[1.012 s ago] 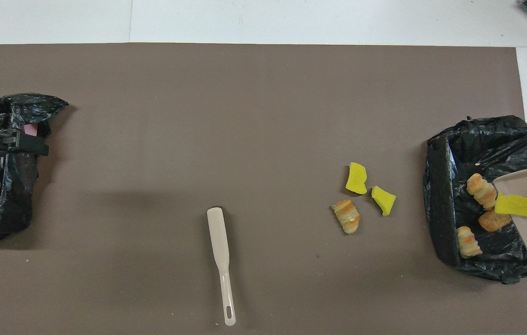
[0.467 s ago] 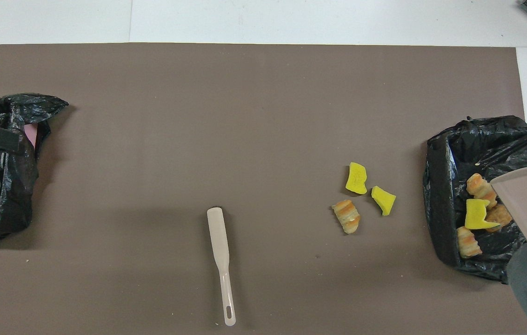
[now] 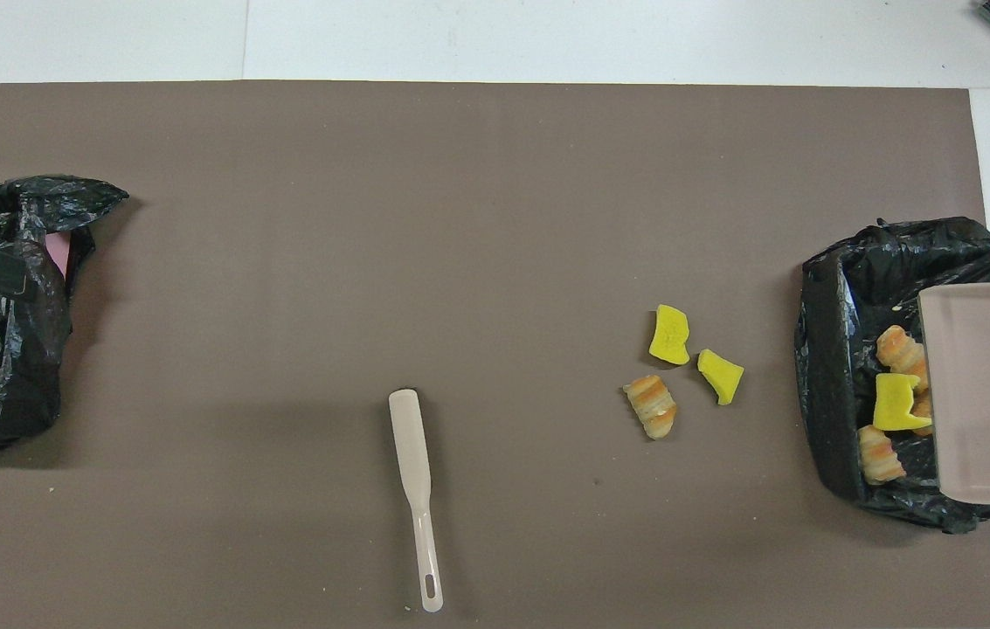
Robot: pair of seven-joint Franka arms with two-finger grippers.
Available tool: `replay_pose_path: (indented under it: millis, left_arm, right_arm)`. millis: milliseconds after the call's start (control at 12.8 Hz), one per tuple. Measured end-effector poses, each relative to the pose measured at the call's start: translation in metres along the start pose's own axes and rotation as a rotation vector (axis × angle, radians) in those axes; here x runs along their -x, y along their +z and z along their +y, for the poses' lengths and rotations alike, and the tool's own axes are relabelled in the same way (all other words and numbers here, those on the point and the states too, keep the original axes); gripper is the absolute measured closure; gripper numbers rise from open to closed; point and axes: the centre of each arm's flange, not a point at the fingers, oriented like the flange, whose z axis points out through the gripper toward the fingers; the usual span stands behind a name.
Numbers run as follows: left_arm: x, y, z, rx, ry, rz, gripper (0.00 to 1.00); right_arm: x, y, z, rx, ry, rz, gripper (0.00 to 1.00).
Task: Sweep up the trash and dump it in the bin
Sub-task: 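Bring the empty dustpan back and set it on the mat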
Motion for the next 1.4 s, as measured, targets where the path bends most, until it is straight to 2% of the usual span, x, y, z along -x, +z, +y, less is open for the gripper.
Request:
replay_pose_path:
  millis: [78, 234, 312, 467, 779, 935, 1090, 1402]
  left_arm:
    - [0.0, 0.0, 0.002, 0.0, 0.003, 0.001, 0.0]
    - [0.002, -0.002, 0.004, -0.002, 0.007, 0.0, 0.0]
    - [0.003, -0.002, 0.005, -0.004, 0.01, -0.004, 0.0]
    - [0.007, -0.004, 0.006, -0.008, 0.027, -0.017, 0.0]
    - [0.014, -0.005, 0.006, -0.008, 0.043, -0.025, 0.0]
    - [0.014, -0.006, 0.003, -0.008, 0.036, -0.023, 0.0]
    - [0.015, -0.006, -0.003, -0.008, 0.026, -0.022, 0.0]
    - [0.015, -0.006, -0.002, -0.008, 0.028, -0.022, 0.0]
  right_arm:
    - [-0.007, 0.0, -0.001, -0.012, 0.111, 0.062, 0.67]
    - [-0.028, -0.002, -0.002, -0.078, 0.355, 0.127, 0.67]
    - [-0.049, -0.007, -0.002, -0.12, 0.469, 0.163, 0.67]
    - [-0.096, -0.017, 0.001, -0.233, 0.716, 0.263, 0.67]
    - [-0.212, -0.041, 0.012, -0.425, 1.053, 0.342, 0.67]
    - [-0.27, -0.053, 0.026, -0.462, 1.173, 0.387, 0.67]
    - [-0.338, -0.074, 0.042, -0.497, 1.27, 0.39, 0.67]
    - [-0.467, -0.101, 0.064, -0.542, 1.328, 0.408, 0.67]
